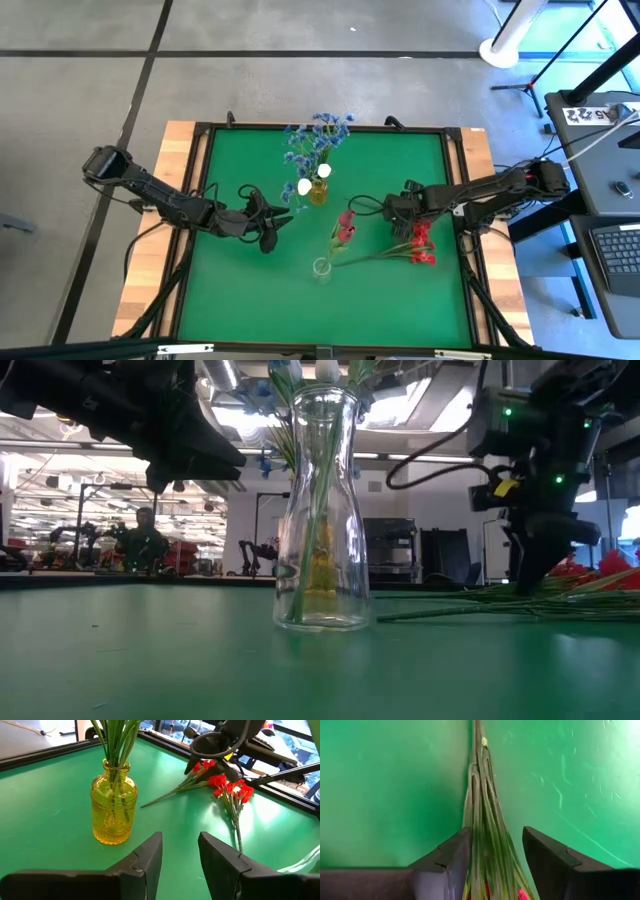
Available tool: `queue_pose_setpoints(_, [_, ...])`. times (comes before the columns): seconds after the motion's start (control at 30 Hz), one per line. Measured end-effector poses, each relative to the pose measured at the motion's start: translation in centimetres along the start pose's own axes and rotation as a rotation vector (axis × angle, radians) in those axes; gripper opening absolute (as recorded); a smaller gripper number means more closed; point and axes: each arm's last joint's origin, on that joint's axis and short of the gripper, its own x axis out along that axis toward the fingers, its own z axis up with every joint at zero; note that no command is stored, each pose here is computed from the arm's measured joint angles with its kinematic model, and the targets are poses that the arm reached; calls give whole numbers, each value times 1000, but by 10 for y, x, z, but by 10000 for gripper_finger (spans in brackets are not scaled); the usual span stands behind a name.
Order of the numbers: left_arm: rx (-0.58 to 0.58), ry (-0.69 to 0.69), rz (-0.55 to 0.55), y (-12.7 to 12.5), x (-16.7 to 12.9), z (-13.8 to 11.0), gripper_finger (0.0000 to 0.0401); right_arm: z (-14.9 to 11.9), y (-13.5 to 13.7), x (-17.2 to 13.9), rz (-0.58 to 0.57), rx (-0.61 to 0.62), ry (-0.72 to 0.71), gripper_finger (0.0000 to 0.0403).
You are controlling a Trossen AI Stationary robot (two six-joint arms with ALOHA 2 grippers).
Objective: Sort flowers into vase by color
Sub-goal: Put the top red flowers into the transparent flower vase
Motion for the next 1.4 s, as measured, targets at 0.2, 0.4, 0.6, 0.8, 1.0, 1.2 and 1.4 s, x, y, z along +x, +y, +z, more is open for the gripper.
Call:
queue_pose_setpoints(0.2, [-99,-14,-70,-4,0,4,124,-6,-5,10,-15,11,6,179])
queue_pose_setpoints(0.4, [-117,-46,-147,-9,-1,10,124,-8,-4,11,-16,-12,8,110])
queue_pose_setpoints(0.6, [-123,-56,-154,-10,-1,11,124,-7,-4,9,-18,-17,15,12])
queue_pose_setpoints(0.8, [-101,-84,-184,-19,-3,23,124,10,-1,-11,-2,-28,-7,13])
queue_pose_setpoints(1.0, [51,-129,-237,-47,-9,51,124,31,10,-49,-17,-99,-71,12])
queue_pose_setpoints(1.2, [177,-69,-229,-74,-20,90,124,44,24,-98,-45,-146,-152,7])
queue_pose_setpoints(1.4, [253,-55,-209,-90,-36,126,124,45,37,-140,-52,-195,-235,4])
